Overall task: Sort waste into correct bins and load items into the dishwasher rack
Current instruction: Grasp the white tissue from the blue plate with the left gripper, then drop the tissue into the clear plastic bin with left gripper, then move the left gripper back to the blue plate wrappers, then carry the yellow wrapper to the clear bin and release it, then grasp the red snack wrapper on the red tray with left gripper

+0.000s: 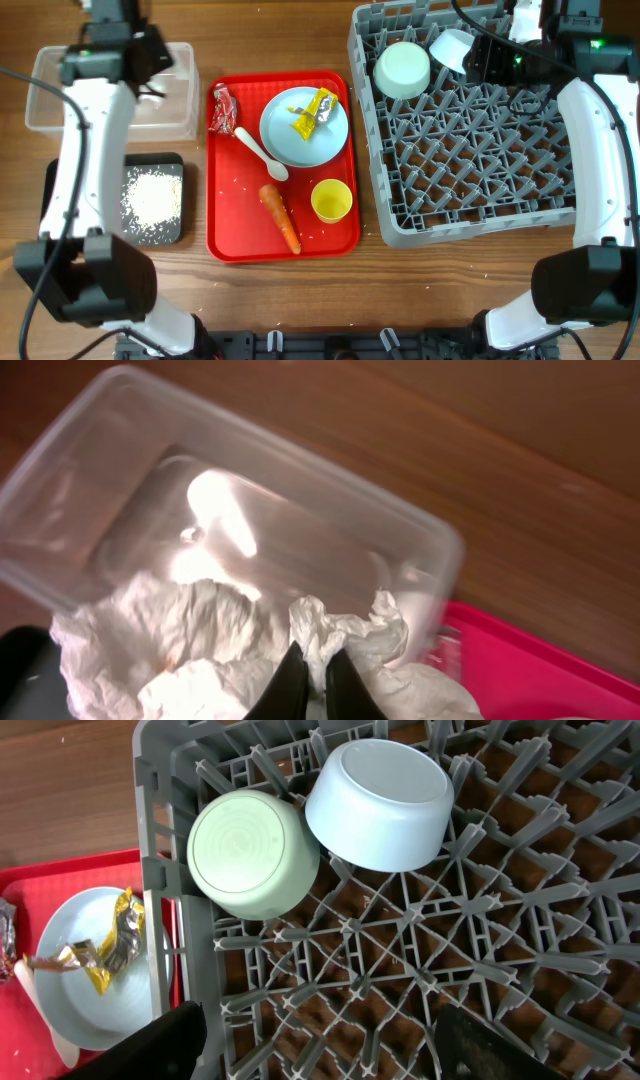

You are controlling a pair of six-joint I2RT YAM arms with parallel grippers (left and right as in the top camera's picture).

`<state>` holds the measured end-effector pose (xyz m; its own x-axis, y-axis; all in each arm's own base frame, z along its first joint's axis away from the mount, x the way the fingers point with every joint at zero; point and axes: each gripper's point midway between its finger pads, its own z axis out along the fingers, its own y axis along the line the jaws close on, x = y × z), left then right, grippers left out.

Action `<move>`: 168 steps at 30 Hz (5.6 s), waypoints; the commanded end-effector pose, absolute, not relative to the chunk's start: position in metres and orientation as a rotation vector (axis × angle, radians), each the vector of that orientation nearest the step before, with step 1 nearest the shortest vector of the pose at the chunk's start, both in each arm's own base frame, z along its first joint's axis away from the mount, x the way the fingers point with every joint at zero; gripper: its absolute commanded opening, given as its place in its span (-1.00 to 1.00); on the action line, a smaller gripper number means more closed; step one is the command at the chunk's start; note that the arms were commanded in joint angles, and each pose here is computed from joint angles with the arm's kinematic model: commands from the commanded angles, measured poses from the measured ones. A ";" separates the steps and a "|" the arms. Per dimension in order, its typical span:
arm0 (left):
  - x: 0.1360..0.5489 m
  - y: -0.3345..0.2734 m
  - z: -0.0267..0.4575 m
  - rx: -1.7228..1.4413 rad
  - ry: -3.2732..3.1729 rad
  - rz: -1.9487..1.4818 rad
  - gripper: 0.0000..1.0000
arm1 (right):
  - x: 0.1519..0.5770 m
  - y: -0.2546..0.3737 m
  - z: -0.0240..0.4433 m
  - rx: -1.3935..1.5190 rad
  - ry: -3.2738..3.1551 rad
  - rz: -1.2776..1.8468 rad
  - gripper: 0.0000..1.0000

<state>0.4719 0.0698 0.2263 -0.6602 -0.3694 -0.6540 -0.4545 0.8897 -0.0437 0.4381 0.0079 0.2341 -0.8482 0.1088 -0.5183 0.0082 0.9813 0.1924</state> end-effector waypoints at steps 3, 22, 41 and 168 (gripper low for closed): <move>0.475 0.144 0.153 -0.740 2.455 0.301 0.99 | 0.439 0.008 0.238 0.071 2.562 0.235 0.52; 0.490 0.017 0.129 -0.264 2.651 -0.219 1.00 | 0.433 0.008 0.235 0.071 2.591 0.236 0.63; 0.478 0.115 0.189 -0.804 2.402 0.082 1.00 | 0.429 0.008 0.232 0.042 2.609 0.224 0.64; 0.486 -0.044 -0.009 -0.223 2.967 0.062 -0.92 | 0.428 0.006 0.213 0.018 2.671 0.212 0.65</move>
<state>0.4938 -0.0483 0.0051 -0.9695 -0.1412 -0.2002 -0.1463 0.9892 0.0107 0.4250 0.0073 0.2192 -0.8897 0.0699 -0.4512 -0.0090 0.9854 0.1703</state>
